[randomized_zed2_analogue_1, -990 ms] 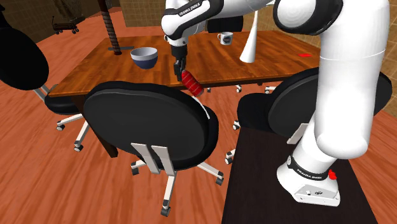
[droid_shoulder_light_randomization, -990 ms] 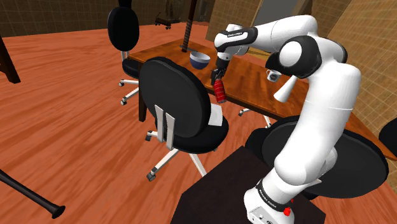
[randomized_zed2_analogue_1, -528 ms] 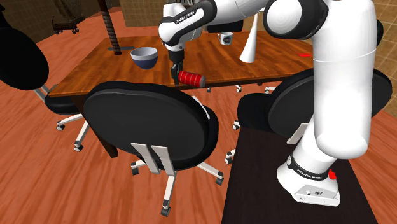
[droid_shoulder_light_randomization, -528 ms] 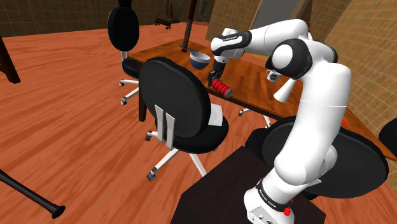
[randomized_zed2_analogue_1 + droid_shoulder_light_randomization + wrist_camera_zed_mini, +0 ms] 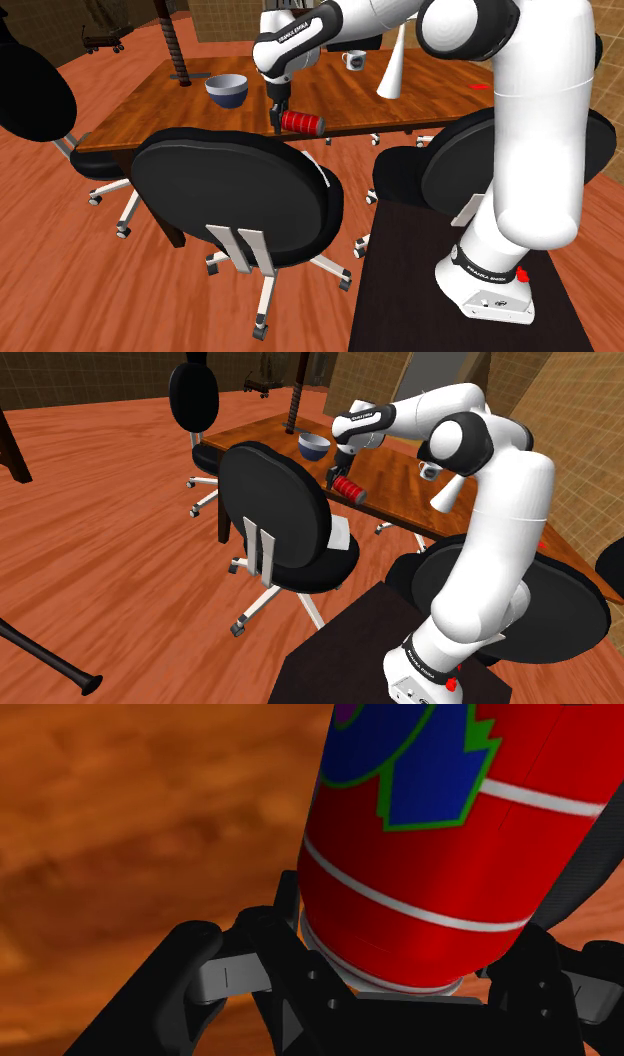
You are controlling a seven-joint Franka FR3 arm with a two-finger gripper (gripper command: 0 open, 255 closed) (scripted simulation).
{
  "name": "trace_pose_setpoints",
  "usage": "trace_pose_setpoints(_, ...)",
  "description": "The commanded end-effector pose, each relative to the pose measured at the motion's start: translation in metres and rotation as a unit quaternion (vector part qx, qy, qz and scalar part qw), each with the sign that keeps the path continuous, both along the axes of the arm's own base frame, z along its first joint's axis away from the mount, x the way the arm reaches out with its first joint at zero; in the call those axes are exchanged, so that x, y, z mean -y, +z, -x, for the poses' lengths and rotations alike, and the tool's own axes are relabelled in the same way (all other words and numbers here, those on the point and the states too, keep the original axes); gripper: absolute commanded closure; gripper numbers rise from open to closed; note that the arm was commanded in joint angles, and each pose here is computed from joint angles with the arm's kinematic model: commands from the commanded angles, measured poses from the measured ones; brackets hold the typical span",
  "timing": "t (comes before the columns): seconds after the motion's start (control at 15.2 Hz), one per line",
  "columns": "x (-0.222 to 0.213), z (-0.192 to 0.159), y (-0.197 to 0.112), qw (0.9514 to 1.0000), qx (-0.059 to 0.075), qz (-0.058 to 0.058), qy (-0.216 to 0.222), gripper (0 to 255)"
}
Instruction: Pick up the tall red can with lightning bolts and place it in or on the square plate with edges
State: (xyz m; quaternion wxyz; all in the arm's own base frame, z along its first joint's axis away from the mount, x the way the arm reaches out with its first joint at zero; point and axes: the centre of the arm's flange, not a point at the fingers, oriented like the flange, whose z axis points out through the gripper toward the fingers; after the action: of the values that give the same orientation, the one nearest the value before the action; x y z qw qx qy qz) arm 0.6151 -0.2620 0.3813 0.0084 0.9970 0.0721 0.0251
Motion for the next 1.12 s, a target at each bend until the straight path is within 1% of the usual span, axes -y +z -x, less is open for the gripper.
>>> trace_pose_setpoints(0.0, 0.002, 0.000, -0.050, 0.9996, -0.026, -0.008, 0.000, 255)
trace_pose_setpoints(0.33, 0.002, 0.000, -0.076, 0.9996, -0.026, -0.008, 0.000, 255)
trace_pose_setpoints(0.4, 0.002, 0.000, -0.085, 0.9996, -0.026, -0.008, 0.000, 255)
trace_pose_setpoints(0.92, 0.002, 0.000, -0.085, 0.9996, -0.026, -0.008, 0.000, 255)
trace_pose_setpoints(0.99, 0.001, -0.009, -0.094, 0.9996, -0.026, -0.008, -0.001, 0)
trace_pose_setpoints(1.06, 0.000, 0.009, -0.088, 0.9996, -0.026, -0.008, 0.000, 0)
